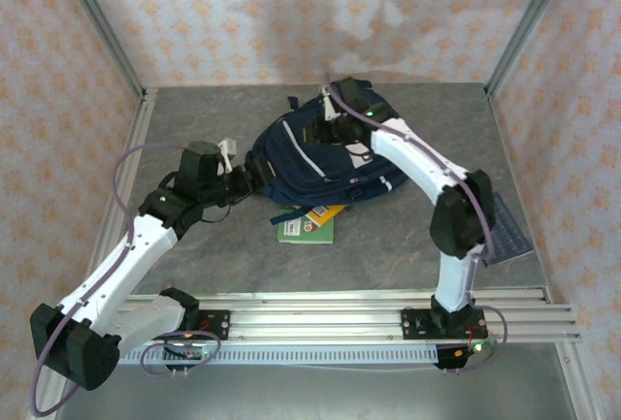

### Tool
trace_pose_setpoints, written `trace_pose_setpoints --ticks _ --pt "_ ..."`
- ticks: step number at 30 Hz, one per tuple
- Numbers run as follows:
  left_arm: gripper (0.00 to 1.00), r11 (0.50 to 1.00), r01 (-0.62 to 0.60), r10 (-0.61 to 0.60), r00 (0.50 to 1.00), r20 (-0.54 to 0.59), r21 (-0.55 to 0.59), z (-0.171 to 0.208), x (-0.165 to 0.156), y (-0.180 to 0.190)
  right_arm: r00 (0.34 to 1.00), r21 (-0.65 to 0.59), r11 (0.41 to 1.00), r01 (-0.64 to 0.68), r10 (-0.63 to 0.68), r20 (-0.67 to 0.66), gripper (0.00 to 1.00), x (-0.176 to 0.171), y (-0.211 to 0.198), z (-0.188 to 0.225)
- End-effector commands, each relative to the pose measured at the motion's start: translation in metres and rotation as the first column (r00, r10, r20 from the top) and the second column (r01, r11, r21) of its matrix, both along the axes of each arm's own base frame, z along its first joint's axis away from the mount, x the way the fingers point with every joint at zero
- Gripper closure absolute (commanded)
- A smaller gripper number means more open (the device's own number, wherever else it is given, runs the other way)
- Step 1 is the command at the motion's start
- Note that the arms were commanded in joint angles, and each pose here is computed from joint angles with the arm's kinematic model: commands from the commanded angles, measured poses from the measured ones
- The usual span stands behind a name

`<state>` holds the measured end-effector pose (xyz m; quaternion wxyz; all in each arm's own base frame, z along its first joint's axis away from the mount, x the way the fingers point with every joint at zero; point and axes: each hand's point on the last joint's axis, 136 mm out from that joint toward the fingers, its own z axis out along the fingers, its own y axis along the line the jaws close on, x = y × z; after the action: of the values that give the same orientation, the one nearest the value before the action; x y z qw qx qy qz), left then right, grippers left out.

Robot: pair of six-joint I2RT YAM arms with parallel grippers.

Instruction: Pack books, pencil case, and school supplies into a backpack

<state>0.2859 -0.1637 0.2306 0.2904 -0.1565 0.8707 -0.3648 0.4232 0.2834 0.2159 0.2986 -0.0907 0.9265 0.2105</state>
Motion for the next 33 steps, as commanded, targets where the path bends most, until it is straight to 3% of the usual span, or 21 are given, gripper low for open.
trace_pose_setpoints --ticks 1,4,7,9,11,14,17,19,22,26,33 --pt "0.30 0.997 0.025 -0.027 0.999 0.030 0.074 -0.002 -0.008 -0.004 0.964 -0.032 0.970 0.242 -0.237 0.120 0.46 -0.009 -0.060 0.045" --pt "0.31 0.991 0.062 -0.068 0.997 0.048 0.117 -0.004 -0.017 -0.016 0.891 0.014 0.908 0.420 -0.415 0.182 0.44 -0.029 -0.108 0.052" --pt "0.31 0.986 0.097 -0.107 0.992 0.063 0.134 -0.008 -0.025 -0.031 0.779 0.013 0.795 0.606 -0.597 0.192 0.34 -0.049 -0.178 0.039" --pt "0.31 0.984 0.116 -0.126 0.990 0.064 0.132 -0.011 -0.028 -0.040 0.661 -0.001 0.668 0.744 -0.736 0.147 0.27 -0.063 -0.236 0.016" --pt "0.31 0.981 0.143 -0.152 0.986 0.061 0.132 -0.015 -0.031 -0.050 0.522 -0.007 0.522 0.853 -0.852 0.034 0.27 -0.080 -0.290 -0.018" --pt "0.31 0.975 0.175 -0.184 0.981 0.058 0.139 -0.018 -0.032 -0.063 0.310 -0.064 0.312 0.948 -0.950 -0.032 0.25 -0.108 -0.353 -0.061" --pt "0.31 0.969 0.201 -0.211 0.976 0.055 0.144 -0.019 -0.034 -0.073 0.141 -0.117 0.149 0.982 -0.987 -0.077 0.20 -0.129 -0.394 -0.095" --pt "0.32 0.965 0.219 -0.229 0.972 0.053 0.146 -0.019 -0.036 -0.079 0.074 -0.150 0.087 0.985 -0.994 -0.086 0.15 -0.135 -0.409 -0.110" --pt "0.32 0.959 0.241 -0.250 0.967 0.046 0.149 -0.020 -0.039 -0.083 0.026 -0.157 0.048 0.986 -0.991 -0.135 0.15 -0.134 -0.424 -0.131" --pt "0.31 0.956 0.248 -0.257 0.966 0.039 0.157 -0.020 -0.043 -0.081 0.036 -0.116 0.073 0.991 -0.955 -0.294 0.15 -0.115 -0.427 -0.162" --pt "0.31 0.953 0.255 -0.262 0.965 0.022 0.161 -0.022 -0.044 -0.082 0.046 -0.115 0.110 0.987 -0.888 -0.458 0.14 -0.096 -0.411 -0.202"
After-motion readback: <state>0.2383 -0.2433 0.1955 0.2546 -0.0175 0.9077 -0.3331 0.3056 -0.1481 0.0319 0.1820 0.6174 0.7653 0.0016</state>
